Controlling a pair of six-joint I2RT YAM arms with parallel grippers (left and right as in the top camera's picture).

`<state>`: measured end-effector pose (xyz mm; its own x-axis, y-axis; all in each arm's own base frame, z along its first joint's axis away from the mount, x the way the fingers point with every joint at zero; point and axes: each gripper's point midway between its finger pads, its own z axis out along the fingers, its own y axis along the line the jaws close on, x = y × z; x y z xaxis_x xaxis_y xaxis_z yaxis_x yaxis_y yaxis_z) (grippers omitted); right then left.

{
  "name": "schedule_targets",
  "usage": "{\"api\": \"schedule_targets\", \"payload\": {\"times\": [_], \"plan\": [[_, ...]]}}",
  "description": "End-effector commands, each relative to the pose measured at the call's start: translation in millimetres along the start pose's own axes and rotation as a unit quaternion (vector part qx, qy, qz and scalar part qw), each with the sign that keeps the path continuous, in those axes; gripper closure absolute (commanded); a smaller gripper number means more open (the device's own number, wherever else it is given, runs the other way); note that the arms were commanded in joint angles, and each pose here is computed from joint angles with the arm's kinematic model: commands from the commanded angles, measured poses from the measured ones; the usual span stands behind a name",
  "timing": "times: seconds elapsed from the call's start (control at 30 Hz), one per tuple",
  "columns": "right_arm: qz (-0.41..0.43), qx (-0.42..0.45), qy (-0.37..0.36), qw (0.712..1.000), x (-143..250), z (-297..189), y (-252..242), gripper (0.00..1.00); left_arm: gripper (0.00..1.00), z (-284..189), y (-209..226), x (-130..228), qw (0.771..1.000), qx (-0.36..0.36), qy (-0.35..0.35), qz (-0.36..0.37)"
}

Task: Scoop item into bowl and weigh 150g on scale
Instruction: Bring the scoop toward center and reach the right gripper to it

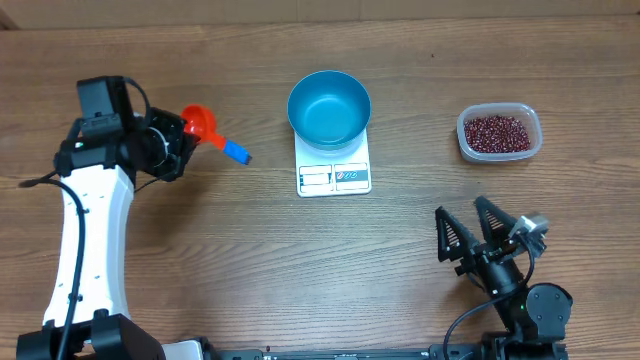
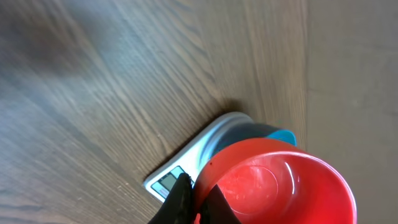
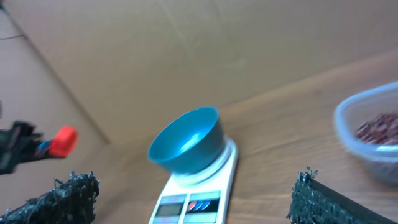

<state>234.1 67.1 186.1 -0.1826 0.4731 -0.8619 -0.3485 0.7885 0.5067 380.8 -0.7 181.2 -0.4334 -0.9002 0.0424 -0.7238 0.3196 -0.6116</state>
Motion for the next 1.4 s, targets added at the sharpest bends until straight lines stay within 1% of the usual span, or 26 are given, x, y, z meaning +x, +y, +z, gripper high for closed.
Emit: {"api": "schedule_targets", "payload": {"times": [0.0,0.17,0.3,0.4,0.53,0.67,0.83,0.9,0.97,1.13,1.17,1.23,1.3,1.37], "plan": [[0.012,-0.048,0.012,0.999,-18.0,-0.5,29.8,0.00,0.96,-1.9,-13.7,11.6,1.000,0.019,0.010,0.015],[0.020,-0.069,0.045,0.996,-41.2,9.5,52.2,0.00,0.96,1.4,-19.2,22.4,0.999,0.022,0.018,0.018],[0.037,-0.107,0.102,0.988,-58.1,24.2,77.2,0.00,0.96,3.9,-24.3,31.0,0.999,0.026,0.025,0.010],[0.068,-0.114,0.160,0.978,-67.6,40.8,87.0,0.00,0.96,5.9,-27.5,38.3,0.999,0.027,0.032,-0.013],[0.102,-0.109,0.213,0.966,-73.2,63.4,90.1,0.00,0.96,8.3,-30.5,47.4,0.998,0.025,0.038,-0.051],[0.113,-0.127,0.261,0.950,-61.3,90.1,103.4,0.00,0.96,12.0,-33.2,58.6,0.995,0.019,0.040,-0.091],[0.104,-0.183,0.303,0.930,-28.4,118.8,132.4,0.00,0.95,16.7,-36.1,78.2,0.992,0.010,0.050,-0.119],[0.095,-0.204,0.307,0.925,-19.0,127.4,142.5,0.00,0.96,18.3,-36.9,85.5,0.991,0.007,0.052,-0.119],[0.099,-0.206,0.321,0.919,-6.5,132.3,143.5,0.00,0.96,20.0,-37.4,92.0,0.992,0.004,0.052,-0.112],[0.115,-0.203,0.325,0.917,2.4,144.7,139.8,0.00,0.96,24.5,-36.7,102.2,0.995,-0.005,0.040,-0.092],[0.115,-0.206,0.326,0.916,4.1,145.7,141.2,0.04,0.96,26.1,-36.4,105.5,0.995,-0.008,0.041,-0.088],[0.111,-0.209,0.327,0.915,9.5,148.3,146.1,0.18,0.95,29.2,-36.1,111.5,0.995,-0.012,0.045,-0.084],[0.109,-0.193,0.325,0.919,16.5,152.9,147.5,0.28,0.96,33.1,-34.7,116.3,0.996,-0.018,0.043,-0.077],[0.114,-0.172,0.322,0.924,21.8,156.6,149.1,0.30,0.96,36.8,-33.1,120.9,0.996,-0.024,0.043,-0.074]]}}
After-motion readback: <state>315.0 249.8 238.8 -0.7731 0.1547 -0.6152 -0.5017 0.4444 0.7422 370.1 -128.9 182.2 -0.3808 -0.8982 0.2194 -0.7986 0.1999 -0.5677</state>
